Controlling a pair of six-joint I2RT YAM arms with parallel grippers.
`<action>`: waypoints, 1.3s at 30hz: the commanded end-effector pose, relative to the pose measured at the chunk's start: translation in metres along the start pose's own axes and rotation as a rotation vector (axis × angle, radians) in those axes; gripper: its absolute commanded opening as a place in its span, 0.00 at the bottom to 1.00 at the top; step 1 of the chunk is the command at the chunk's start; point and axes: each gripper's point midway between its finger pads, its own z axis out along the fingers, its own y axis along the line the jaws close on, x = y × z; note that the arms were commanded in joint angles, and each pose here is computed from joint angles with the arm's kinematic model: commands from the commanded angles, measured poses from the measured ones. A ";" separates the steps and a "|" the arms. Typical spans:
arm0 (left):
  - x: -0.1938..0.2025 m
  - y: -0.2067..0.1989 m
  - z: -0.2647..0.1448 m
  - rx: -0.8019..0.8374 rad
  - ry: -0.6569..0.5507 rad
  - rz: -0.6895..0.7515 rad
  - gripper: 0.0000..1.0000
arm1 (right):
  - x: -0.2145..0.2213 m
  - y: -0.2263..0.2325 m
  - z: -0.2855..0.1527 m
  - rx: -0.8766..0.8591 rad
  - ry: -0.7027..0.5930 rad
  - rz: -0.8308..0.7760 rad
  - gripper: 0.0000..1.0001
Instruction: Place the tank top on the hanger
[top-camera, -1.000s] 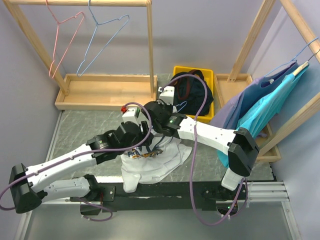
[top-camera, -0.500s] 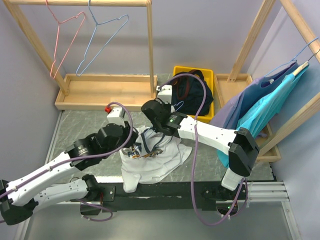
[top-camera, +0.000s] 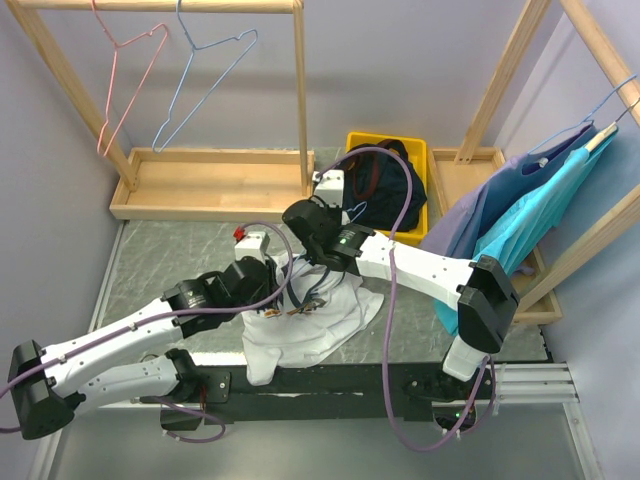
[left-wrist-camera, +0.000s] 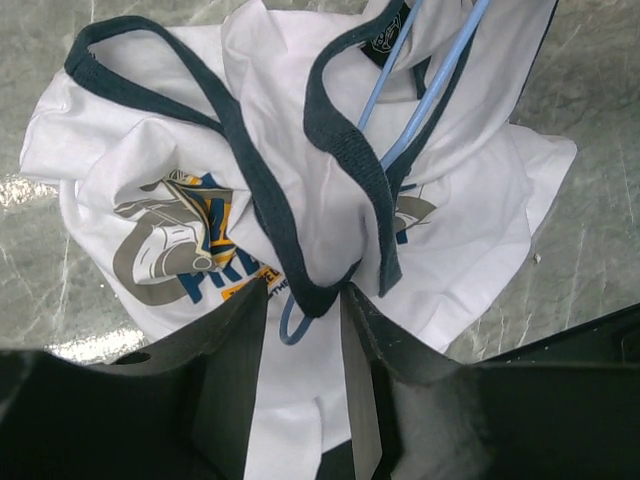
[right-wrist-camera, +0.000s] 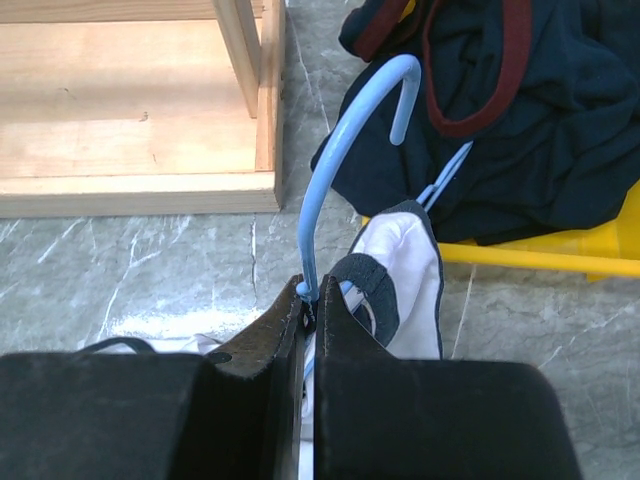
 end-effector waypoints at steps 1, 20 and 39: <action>-0.014 -0.015 0.003 0.054 -0.044 0.013 0.41 | -0.019 0.012 -0.014 -0.078 0.007 0.077 0.00; -0.031 -0.020 0.010 0.078 -0.145 0.082 0.01 | -0.012 0.023 -0.039 -0.329 0.040 0.036 0.33; -0.034 -0.017 0.004 0.133 -0.223 0.065 0.01 | 0.048 0.060 -0.114 -0.971 0.250 0.007 0.42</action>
